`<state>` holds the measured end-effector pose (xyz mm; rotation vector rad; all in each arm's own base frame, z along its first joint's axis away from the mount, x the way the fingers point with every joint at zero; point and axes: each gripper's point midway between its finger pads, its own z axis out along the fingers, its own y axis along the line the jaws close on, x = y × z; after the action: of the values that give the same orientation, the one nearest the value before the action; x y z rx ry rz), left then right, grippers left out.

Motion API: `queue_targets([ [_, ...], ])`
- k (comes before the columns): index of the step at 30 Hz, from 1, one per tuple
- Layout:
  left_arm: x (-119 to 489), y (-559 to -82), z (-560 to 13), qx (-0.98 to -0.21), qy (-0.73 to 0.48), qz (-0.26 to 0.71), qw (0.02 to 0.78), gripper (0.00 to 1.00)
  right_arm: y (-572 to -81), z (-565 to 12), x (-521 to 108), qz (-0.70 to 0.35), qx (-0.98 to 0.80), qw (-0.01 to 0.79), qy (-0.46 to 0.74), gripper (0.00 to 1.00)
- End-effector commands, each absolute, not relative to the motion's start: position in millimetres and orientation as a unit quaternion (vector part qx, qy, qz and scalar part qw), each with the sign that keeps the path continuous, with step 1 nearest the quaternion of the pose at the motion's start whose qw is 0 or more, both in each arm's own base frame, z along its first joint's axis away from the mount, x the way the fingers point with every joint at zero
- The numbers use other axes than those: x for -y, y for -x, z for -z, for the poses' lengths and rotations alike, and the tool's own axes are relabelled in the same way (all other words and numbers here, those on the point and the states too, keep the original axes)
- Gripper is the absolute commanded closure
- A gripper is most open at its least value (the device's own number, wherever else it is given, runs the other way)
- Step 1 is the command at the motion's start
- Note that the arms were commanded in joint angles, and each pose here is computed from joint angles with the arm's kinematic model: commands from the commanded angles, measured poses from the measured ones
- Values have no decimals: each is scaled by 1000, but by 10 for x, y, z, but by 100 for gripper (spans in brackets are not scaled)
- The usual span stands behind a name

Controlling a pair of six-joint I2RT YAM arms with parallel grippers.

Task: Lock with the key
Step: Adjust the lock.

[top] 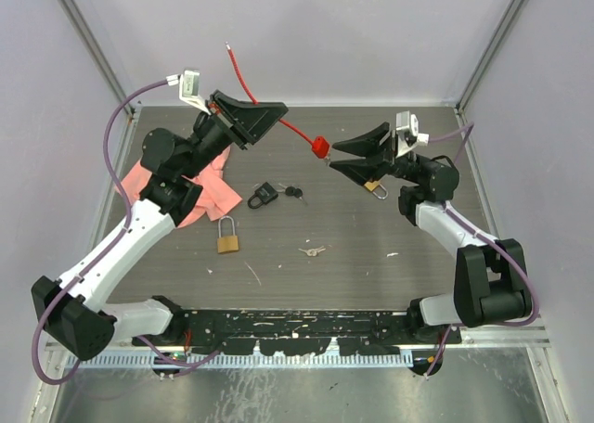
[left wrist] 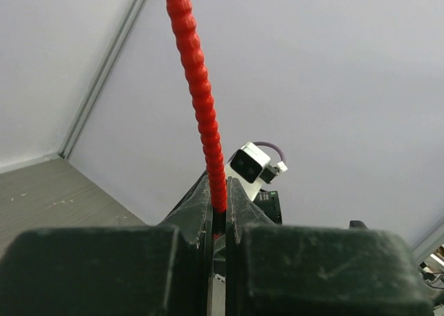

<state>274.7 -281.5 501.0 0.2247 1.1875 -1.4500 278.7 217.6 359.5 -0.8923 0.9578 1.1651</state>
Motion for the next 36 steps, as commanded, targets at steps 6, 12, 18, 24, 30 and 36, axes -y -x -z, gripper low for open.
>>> queue_targets([
  [6,2749,-2534,-5409,-443,-117,652,604,100,-2593,-3809,-2217,-502,-376,656,420,54],
  [12,2770,-2566,-5388,-443,-110,660,597,100,-2623,-3877,-2249,-498,-371,658,425,60],
  [18,2760,-2594,-5357,-447,-102,658,598,100,-2587,-3925,-2249,-493,-361,663,432,68],
  [24,2742,-2684,-5279,-457,-78,653,599,100,-2676,-3903,-2258,-480,-374,664,436,83],
  [30,2725,-2776,-5188,-468,-51,651,596,100,-2754,-3925,-2273,-467,-379,666,441,95],
  [36,2723,-2840,-5113,-472,-36,651,593,100,-2855,-3880,-2287,-460,-398,657,444,99],
])
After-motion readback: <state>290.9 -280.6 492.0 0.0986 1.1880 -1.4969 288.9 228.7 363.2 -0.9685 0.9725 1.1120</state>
